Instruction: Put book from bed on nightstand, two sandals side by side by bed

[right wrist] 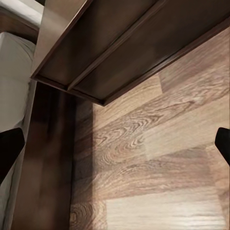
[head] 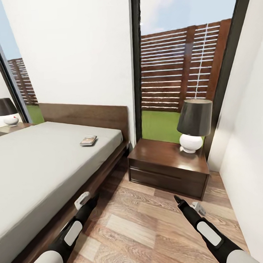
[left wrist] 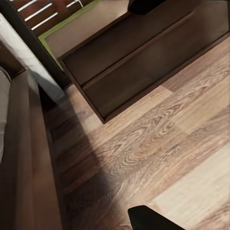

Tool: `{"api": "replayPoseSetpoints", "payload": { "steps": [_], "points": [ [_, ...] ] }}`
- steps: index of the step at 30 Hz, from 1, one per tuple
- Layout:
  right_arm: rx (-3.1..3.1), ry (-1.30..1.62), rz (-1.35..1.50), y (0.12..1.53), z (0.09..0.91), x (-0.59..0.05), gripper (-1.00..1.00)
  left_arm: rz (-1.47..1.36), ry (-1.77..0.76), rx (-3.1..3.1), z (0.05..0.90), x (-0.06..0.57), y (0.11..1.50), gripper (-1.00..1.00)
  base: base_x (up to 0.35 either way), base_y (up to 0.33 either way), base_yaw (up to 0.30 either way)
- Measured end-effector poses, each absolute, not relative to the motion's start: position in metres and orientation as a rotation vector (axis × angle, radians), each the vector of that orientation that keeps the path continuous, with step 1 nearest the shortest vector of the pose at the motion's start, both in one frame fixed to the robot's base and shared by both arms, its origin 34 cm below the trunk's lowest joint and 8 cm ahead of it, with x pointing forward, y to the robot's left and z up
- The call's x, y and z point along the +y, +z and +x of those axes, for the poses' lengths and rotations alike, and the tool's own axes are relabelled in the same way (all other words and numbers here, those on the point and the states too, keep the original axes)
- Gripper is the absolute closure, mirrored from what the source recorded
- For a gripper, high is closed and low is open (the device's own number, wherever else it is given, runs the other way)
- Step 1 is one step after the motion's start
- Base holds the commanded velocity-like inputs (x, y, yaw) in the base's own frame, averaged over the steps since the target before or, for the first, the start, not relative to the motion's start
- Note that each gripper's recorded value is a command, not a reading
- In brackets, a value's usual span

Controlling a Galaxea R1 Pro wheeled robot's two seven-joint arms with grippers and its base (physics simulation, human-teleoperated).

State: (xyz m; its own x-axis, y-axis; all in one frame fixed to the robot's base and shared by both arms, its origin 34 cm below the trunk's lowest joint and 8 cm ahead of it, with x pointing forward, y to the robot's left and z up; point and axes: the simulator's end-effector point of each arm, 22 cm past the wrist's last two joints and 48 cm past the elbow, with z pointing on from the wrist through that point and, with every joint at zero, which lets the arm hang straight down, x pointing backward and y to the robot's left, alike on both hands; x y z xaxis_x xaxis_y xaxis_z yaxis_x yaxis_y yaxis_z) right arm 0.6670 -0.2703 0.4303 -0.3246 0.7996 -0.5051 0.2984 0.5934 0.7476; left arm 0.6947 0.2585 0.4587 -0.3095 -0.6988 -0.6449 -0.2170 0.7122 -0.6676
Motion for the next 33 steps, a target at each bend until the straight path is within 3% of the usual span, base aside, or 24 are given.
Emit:
{"api": "replayPoseSetpoints", "payload": {
  "steps": [33],
  "points": [
    [1.891, 0.675, 0.88, 0.4301, 0.6669, -0.2698, -1.0, -0.713, -0.572, 1.864, 0.695, 0.2584, 0.4591, -1.0, 0.153, 0.0, 0.002]
  ]
}}
